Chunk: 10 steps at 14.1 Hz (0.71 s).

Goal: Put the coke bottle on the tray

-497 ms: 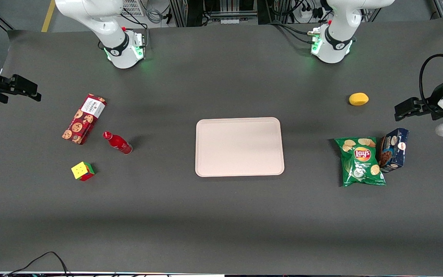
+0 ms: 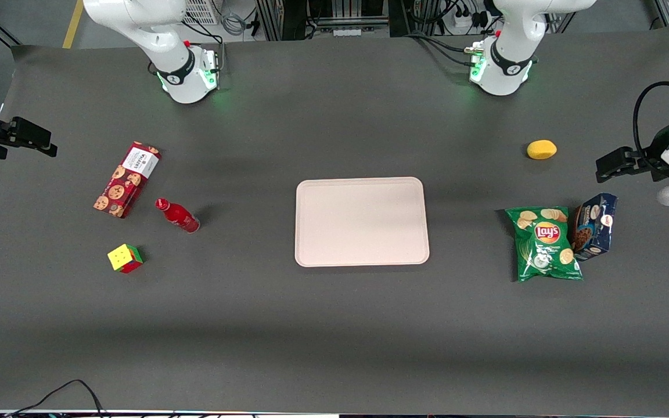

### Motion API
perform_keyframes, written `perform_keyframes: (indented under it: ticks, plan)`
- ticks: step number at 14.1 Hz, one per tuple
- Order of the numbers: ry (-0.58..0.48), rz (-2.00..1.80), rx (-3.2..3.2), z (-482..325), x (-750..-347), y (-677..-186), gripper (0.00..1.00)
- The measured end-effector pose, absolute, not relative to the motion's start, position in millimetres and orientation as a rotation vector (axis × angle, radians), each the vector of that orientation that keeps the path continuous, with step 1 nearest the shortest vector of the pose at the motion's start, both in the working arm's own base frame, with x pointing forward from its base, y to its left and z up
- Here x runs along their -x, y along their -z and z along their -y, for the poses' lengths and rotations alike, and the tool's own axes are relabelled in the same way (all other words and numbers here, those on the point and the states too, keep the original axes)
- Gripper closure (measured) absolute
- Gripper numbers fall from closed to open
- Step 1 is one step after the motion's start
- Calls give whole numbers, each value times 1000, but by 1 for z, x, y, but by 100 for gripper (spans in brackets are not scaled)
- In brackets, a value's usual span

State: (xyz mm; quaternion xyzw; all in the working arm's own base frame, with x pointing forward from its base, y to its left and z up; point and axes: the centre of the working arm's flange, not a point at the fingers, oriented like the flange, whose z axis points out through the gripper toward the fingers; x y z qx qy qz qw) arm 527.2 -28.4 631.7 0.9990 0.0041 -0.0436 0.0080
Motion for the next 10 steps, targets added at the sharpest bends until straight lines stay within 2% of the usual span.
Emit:
perform_keyframes:
  ticks: [10]
  plan:
    - [149,-64,-3121,11,-529,-629,0]
